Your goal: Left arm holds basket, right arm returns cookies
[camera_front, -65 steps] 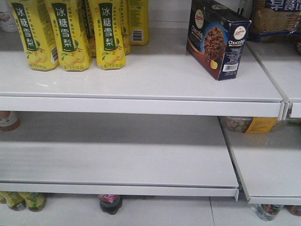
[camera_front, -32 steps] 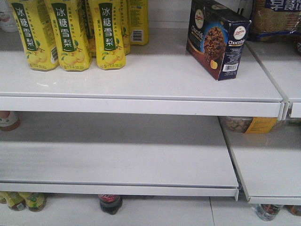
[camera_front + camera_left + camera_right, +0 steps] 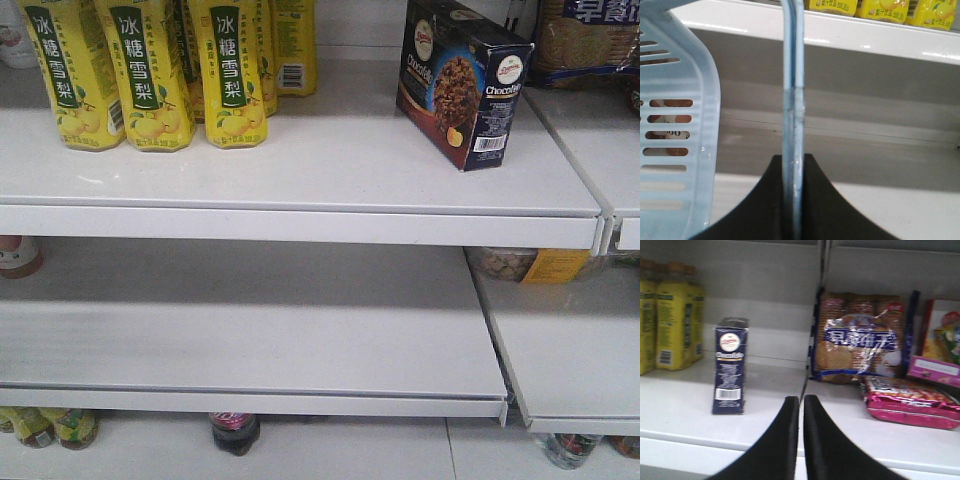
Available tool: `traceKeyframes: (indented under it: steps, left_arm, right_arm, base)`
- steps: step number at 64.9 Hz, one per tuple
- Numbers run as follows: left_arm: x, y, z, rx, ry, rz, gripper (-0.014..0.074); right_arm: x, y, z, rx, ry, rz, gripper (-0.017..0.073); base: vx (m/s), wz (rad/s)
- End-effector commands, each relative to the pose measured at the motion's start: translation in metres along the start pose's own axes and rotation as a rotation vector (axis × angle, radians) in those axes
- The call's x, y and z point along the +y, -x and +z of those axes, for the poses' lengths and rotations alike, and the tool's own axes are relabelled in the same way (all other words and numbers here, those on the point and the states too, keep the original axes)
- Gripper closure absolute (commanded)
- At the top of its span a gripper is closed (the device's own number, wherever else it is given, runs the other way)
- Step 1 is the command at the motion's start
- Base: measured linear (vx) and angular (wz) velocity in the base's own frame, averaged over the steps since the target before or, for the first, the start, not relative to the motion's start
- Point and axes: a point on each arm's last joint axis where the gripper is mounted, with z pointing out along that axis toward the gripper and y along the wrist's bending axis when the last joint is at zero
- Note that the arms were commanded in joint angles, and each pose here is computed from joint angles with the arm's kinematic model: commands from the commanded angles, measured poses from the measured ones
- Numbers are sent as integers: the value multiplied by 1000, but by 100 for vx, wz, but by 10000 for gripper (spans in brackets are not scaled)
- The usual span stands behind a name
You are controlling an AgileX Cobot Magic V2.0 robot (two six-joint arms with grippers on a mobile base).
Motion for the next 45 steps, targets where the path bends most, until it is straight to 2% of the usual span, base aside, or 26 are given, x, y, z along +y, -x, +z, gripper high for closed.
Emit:
traceKeyframes:
  steps: [1,12,31,45]
  left_arm:
    - [-3,20,-4,-147,-21,30,596]
    - [-3,20,-4,-147,-21,30,596]
    - [-3,20,-4,-147,-21,30,596]
    - [-3,20,-4,-147,-21,30,596]
  right_arm:
    - [-6,13,-4,-102,-77,-32,570]
    - [-8,-19,-12,-138,-147,-29,570]
    - [-2,-90,-26,-85,-147,-16,570]
    - [1,-124,-36,-84,-149,13,570]
  base:
    - [0,0]
    - [0,0]
    - [0,0]
    - [0,0]
